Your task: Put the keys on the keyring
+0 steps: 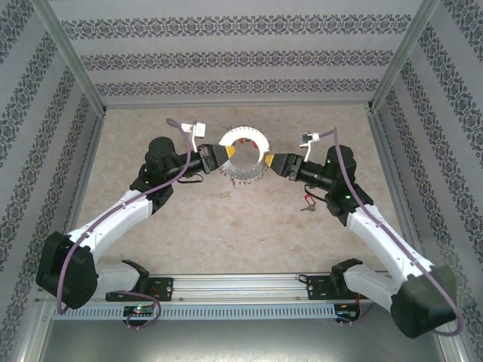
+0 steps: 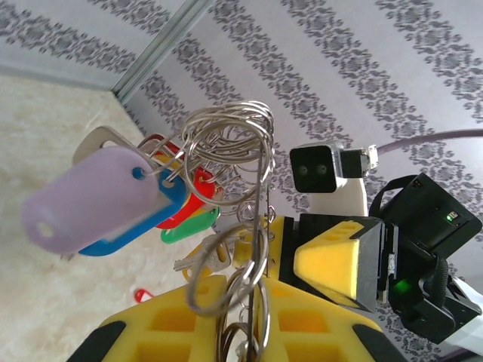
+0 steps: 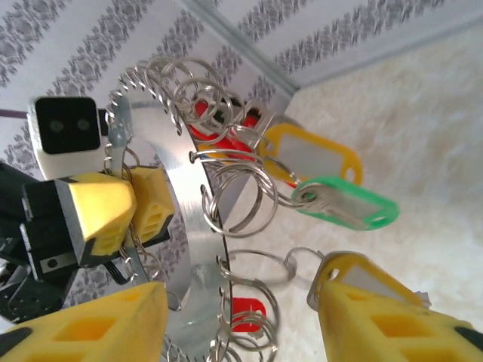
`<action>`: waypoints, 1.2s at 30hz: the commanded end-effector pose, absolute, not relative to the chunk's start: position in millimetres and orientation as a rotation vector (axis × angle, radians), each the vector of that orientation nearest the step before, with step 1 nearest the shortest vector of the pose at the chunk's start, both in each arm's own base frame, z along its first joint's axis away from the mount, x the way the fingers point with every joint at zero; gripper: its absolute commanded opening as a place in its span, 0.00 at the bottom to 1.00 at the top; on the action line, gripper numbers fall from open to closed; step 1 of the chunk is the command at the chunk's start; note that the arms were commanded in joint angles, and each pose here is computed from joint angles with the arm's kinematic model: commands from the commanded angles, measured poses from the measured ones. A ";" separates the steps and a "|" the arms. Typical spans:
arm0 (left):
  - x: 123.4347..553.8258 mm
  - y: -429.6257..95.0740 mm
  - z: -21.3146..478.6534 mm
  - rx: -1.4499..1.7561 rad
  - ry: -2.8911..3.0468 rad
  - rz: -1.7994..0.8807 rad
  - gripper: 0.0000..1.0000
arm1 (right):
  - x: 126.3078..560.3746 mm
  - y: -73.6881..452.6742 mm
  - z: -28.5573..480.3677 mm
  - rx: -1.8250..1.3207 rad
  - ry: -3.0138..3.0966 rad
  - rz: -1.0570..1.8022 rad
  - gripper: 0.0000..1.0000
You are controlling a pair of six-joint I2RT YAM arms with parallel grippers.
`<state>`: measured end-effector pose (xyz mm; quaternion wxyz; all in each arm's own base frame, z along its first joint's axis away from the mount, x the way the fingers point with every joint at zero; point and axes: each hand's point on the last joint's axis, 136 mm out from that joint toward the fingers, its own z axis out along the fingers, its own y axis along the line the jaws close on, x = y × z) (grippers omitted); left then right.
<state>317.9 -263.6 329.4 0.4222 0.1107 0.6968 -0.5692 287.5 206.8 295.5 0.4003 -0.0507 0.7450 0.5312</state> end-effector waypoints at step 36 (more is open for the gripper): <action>301.6 -252.3 415.9 0.584 1.287 -1.203 0.00 | 241.1 243.4 304.5 -0.930 1.205 0.309 0.24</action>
